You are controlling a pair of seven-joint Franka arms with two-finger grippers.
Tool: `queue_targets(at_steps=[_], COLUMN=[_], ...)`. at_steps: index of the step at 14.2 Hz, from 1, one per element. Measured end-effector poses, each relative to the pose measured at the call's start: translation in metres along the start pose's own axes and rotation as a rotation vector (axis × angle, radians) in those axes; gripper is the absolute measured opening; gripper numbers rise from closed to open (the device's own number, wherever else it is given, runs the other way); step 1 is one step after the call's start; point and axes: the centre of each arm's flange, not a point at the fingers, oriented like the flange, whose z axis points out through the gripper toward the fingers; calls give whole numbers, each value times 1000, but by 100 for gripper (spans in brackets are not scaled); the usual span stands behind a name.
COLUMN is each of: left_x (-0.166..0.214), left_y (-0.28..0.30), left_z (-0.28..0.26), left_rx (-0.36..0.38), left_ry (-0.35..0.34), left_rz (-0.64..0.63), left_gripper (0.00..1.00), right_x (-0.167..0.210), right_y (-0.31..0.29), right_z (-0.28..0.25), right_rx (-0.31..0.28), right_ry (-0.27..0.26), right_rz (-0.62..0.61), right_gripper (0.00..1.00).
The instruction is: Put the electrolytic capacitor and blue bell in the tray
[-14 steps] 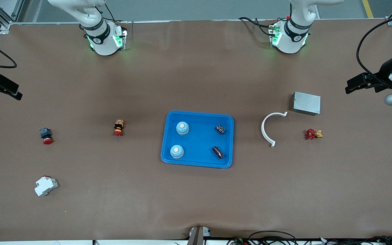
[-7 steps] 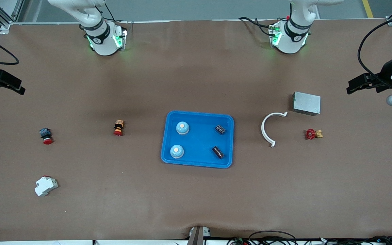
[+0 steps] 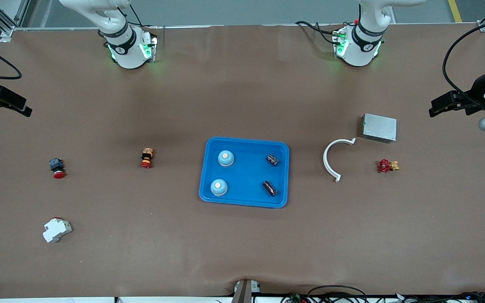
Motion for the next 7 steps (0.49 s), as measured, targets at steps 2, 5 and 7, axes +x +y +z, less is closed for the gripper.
queue_targets(at_steps=[2, 5, 7], left_x=[0, 0, 0], left_y=[0, 0, 0], left_z=[0, 0, 0], left_rx=[0, 0, 0], left_ry=[0, 1, 2], left_rz=[0, 0, 0], left_gripper=[100, 100, 100], right_x=[-1, -1, -1], right_y=[0, 0, 0], right_z=[-1, -2, -2], right_rx=[1, 1, 1], right_ry=[2, 2, 2], right_rz=[0, 1, 1], right_gripper=[100, 100, 100])
